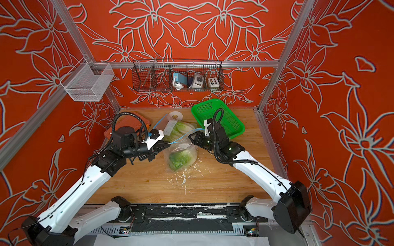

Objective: Open the zip-top bag and take out the chinese cabbages
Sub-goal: Adjust the zipper food storage bag at the center of the board.

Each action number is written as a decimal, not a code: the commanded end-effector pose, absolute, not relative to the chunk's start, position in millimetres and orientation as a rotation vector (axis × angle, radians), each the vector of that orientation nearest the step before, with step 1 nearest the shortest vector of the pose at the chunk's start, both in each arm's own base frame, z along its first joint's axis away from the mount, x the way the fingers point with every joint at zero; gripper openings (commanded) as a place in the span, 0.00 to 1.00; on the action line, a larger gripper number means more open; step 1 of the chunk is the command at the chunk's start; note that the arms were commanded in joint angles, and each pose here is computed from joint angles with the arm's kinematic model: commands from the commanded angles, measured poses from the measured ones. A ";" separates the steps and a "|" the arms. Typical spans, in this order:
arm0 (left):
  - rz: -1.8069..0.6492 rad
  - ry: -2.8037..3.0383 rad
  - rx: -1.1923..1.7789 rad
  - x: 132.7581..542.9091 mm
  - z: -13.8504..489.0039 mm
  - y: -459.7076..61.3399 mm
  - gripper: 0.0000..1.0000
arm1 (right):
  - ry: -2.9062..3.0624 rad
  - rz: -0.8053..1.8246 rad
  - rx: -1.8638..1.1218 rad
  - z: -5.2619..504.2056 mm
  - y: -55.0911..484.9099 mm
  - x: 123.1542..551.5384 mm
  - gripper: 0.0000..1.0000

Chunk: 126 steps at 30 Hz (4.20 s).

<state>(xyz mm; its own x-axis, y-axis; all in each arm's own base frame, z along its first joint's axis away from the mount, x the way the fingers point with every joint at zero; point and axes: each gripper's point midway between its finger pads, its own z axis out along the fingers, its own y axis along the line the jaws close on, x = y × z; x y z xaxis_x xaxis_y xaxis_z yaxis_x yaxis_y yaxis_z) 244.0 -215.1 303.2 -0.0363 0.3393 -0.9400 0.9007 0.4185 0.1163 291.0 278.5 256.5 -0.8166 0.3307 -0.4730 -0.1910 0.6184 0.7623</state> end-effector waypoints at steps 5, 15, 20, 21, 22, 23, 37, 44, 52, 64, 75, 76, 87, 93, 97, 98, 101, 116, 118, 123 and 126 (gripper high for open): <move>-0.651 1.585 1.118 245.1 303.7 -215.2 0.07 | 2.126 1.249 0.113 291.1 276.6 283.8 0.56; -0.668 1.579 1.121 243.5 303.0 -217.0 0.07 | 2.164 1.254 0.120 277.1 279.0 282.5 0.47; -0.676 1.555 1.149 239.7 302.2 -218.6 0.07 | 2.189 1.263 0.116 274.2 288.6 289.5 0.43; -0.674 1.550 1.152 239.4 302.3 -218.6 0.08 | 2.198 1.264 0.106 273.4 291.2 290.4 0.43; -0.672 1.547 1.153 239.2 302.3 -218.5 0.08 | 2.207 1.260 0.097 272.5 292.5 290.8 0.43; -0.670 1.545 1.153 238.9 302.6 -218.4 0.08 | 2.223 1.248 0.093 269.2 293.3 291.5 0.39; -0.674 1.509 0.831 250.6 346.8 -201.6 0.98 | 2.283 0.937 0.108 234.0 230.0 279.4 0.00; -0.675 1.666 0.471 296.9 330.8 -182.9 0.98 | 2.362 0.804 0.184 198.5 174.5 253.7 0.00; -0.848 2.046 0.190 308.1 222.0 -192.7 0.95 | 2.496 0.672 0.220 144.1 129.3 244.1 0.00; -0.988 2.326 0.054 287.1 115.0 -236.6 0.94 | 2.591 0.477 0.198 96.2 91.1 280.1 0.00; -1.143 2.428 0.139 271.3 83.9 -270.5 0.89 | 2.633 0.390 0.241 80.2 67.3 289.4 0.00; -1.164 2.432 0.153 268.9 83.1 -273.9 0.88 | 2.629 0.410 0.235 79.2 70.0 289.5 0.00; -1.185 2.357 0.146 271.1 101.7 -275.4 0.93 | 2.606 0.584 0.243 59.5 99.7 281.6 0.00; -1.203 2.422 0.160 267.4 84.5 -279.2 0.85 | 2.600 0.629 0.187 57.5 124.8 287.5 0.00; -1.202 2.448 0.153 271.0 77.1 -282.2 0.72 | 2.592 0.636 0.158 60.8 130.8 290.5 0.00; -1.194 2.448 0.151 272.7 77.3 -282.3 0.67 | 2.592 0.624 0.153 61.3 129.6 289.8 0.00; -1.154 2.445 0.124 278.8 77.9 -276.2 0.51 | 2.592 0.563 0.138 64.6 122.0 288.1 0.00; -1.131 2.425 0.038 281.5 72.0 -255.1 0.00 | 2.527 0.571 0.129 103.0 104.1 248.9 0.35; -1.131 2.427 0.036 281.5 71.5 -254.7 0.00 | 2.526 0.631 0.100 110.5 110.7 242.9 0.40; -1.127 2.417 0.041 282.6 74.3 -254.8 0.00 | 2.497 0.791 0.031 133.7 128.4 230.3 0.52; -1.110 2.403 0.048 284.1 78.0 -253.1 0.00 | 2.466 0.865 -0.013 146.9 136.8 225.4 0.62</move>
